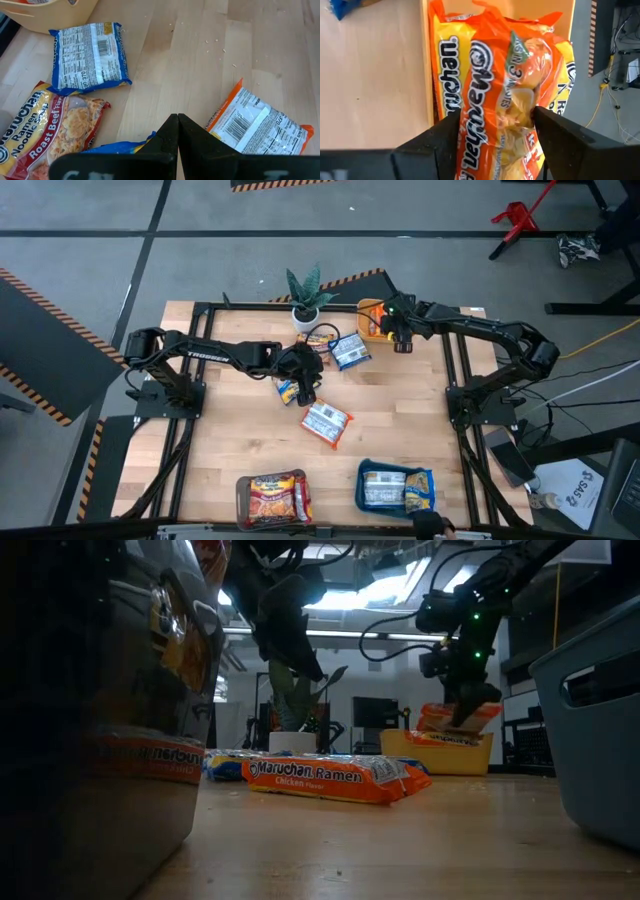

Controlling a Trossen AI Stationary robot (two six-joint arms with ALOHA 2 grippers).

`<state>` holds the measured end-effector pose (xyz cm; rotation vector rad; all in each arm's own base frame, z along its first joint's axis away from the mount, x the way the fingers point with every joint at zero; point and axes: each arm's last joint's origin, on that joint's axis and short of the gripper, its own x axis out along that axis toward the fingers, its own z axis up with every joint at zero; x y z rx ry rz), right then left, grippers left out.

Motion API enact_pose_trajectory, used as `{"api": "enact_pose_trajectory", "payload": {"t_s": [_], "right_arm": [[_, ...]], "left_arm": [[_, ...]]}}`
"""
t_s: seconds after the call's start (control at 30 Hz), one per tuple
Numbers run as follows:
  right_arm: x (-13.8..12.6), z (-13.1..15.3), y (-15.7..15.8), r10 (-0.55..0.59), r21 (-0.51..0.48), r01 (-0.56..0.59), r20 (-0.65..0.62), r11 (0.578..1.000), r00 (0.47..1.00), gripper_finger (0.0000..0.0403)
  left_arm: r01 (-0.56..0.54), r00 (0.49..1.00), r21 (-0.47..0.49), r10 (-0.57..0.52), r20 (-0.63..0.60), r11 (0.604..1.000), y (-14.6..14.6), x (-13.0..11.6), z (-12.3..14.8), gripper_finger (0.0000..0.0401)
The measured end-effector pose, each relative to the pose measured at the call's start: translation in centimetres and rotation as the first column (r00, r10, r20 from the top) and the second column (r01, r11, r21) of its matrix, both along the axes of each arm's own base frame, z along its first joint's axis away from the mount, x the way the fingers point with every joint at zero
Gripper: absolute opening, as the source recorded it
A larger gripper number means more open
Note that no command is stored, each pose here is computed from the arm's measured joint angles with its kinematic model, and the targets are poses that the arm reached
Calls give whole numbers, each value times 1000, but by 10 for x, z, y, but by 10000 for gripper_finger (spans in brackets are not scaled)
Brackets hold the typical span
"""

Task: Sort Maruchan noodles
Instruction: Put the orange noodle pack into the yellow bin

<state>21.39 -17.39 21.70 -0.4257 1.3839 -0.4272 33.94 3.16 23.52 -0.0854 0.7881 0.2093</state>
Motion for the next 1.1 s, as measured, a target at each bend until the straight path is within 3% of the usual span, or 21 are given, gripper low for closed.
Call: {"api": "enact_pose_trajectory", "payload": {"t_s": [0.43,0.7,0.97,1.1], "right_arm": [[6,6,-4,73,-62,-71,46,996,996,225],[6,10,-3,-39,-15,41,107,999,994,225],[20,37,1,-44,-40,53,199,998,979,225],[15,35,2,-120,-19,125,169,992,978,225]], "left_arm": [[-3,1000,4,3,-1,1000,0,0,0,0],[-2,1000,4,2,-1,1000,0,0,0,0],[-2,1000,4,2,-1,1000,0,0,0,0],[-2,1000,2,2,-8,1000,0,-1,-1,0]]}}
